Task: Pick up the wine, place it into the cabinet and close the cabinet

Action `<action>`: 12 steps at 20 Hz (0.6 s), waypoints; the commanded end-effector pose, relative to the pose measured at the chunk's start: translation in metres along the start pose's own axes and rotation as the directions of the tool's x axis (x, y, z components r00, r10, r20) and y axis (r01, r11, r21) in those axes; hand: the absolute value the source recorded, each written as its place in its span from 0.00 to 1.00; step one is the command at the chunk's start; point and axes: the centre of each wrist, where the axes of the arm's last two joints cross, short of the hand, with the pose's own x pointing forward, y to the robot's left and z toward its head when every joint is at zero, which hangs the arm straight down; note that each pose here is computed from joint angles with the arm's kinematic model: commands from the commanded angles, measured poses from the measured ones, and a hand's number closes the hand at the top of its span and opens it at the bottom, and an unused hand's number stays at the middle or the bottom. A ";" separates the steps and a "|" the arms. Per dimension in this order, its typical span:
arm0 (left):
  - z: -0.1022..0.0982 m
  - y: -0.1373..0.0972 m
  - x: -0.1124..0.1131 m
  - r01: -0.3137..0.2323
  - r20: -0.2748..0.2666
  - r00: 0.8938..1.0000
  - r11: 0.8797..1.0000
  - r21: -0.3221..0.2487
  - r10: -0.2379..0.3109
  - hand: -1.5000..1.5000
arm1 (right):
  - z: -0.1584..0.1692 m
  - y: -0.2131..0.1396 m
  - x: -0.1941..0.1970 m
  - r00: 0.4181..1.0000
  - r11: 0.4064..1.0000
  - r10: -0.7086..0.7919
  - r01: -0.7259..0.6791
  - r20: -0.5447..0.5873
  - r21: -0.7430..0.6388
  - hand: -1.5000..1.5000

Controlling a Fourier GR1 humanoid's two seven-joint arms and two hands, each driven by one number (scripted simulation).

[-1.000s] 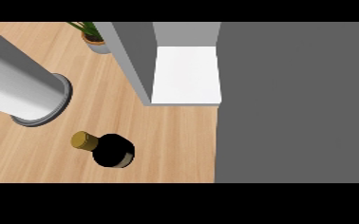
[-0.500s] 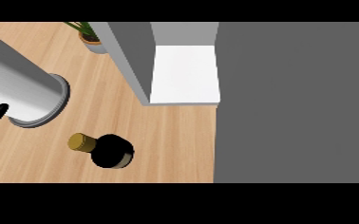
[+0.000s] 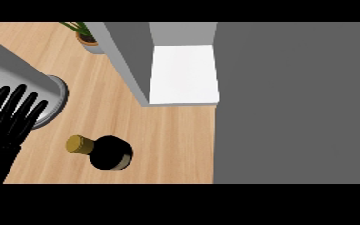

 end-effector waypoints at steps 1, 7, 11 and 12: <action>-0.013 0.024 -0.028 0.037 0.020 0.999 0.997 0.074 -0.039 0.00 | 0.019 0.007 0.027 0.996 0.997 -0.065 0.061 0.064 0.055 0.00; 0.000 0.042 -0.076 0.062 -0.007 0.998 0.992 0.109 -0.062 0.00 | 0.020 -0.001 0.019 0.997 0.998 -0.047 0.045 0.057 0.046 0.00; -0.004 0.053 -0.094 0.076 -0.038 0.997 0.992 0.101 -0.073 0.00 | 0.029 0.003 0.025 0.998 0.997 -0.055 0.053 0.037 0.051 0.00; -0.014 0.040 -0.113 0.071 -0.062 0.996 0.994 0.078 -0.066 0.00 | 0.027 0.008 0.025 0.994 0.995 -0.076 0.071 0.073 0.072 0.00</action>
